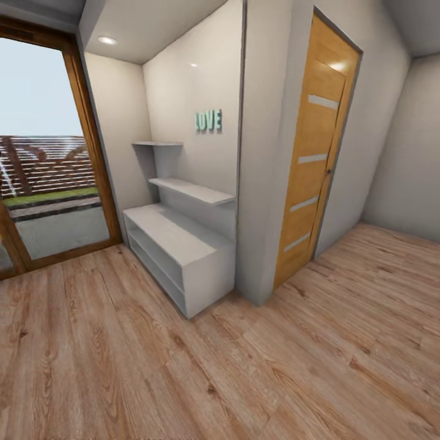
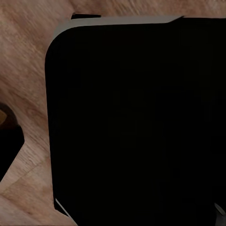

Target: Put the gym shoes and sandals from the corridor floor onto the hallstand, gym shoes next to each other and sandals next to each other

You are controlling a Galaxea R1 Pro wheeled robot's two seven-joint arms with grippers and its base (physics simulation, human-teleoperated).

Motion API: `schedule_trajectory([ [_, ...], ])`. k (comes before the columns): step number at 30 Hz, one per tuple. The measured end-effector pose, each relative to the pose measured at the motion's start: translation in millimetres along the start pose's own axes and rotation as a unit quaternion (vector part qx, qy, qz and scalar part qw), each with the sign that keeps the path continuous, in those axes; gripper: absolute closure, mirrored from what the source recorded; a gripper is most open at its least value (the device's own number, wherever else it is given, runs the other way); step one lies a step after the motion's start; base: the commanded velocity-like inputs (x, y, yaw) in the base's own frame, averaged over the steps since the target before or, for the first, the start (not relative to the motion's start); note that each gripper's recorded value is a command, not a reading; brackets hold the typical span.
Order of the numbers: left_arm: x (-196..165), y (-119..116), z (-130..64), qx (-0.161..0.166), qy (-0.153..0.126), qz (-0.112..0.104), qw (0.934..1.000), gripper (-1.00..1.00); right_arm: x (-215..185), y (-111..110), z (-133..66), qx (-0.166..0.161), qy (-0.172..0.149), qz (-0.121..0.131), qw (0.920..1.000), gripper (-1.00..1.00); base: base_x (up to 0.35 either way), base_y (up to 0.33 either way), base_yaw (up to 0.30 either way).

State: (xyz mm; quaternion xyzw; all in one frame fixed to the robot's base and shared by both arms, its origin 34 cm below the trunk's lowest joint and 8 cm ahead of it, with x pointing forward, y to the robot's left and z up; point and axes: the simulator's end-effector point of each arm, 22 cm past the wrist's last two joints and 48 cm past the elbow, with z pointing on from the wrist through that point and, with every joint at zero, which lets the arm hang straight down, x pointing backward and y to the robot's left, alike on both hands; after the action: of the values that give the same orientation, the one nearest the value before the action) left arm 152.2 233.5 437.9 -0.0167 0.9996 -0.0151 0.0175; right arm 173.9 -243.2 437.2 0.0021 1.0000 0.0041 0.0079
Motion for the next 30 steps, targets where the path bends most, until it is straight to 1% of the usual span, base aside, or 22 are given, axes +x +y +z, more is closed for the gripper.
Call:
schedule_trajectory([
  [7,-3,0,0.1,0.000,-0.003,0.000,1.0000,-1.00,1,0,0.1,0.000,0.001,0.000,1.0000,-1.00,0.010,0.000,0.267],
  [12,-8,0,0.0,0.000,-0.008,0.000,1.0000,-1.00,2,0,0.0,0.000,0.002,0.000,1.0000,-1.00,0.144,0.000,0.267],
  [20,-12,0,0.0,0.000,-0.011,-0.001,0.9999,-1.00,3,0,0.0,0.000,0.003,0.000,1.0000,-1.00,0.290,0.000,0.217],
  [30,-14,0,0.0,0.000,-0.013,-0.001,0.9999,-1.00,3,-1,0.1,0.001,0.004,0.000,1.0000,-1.00,0.332,0.000,0.045],
])
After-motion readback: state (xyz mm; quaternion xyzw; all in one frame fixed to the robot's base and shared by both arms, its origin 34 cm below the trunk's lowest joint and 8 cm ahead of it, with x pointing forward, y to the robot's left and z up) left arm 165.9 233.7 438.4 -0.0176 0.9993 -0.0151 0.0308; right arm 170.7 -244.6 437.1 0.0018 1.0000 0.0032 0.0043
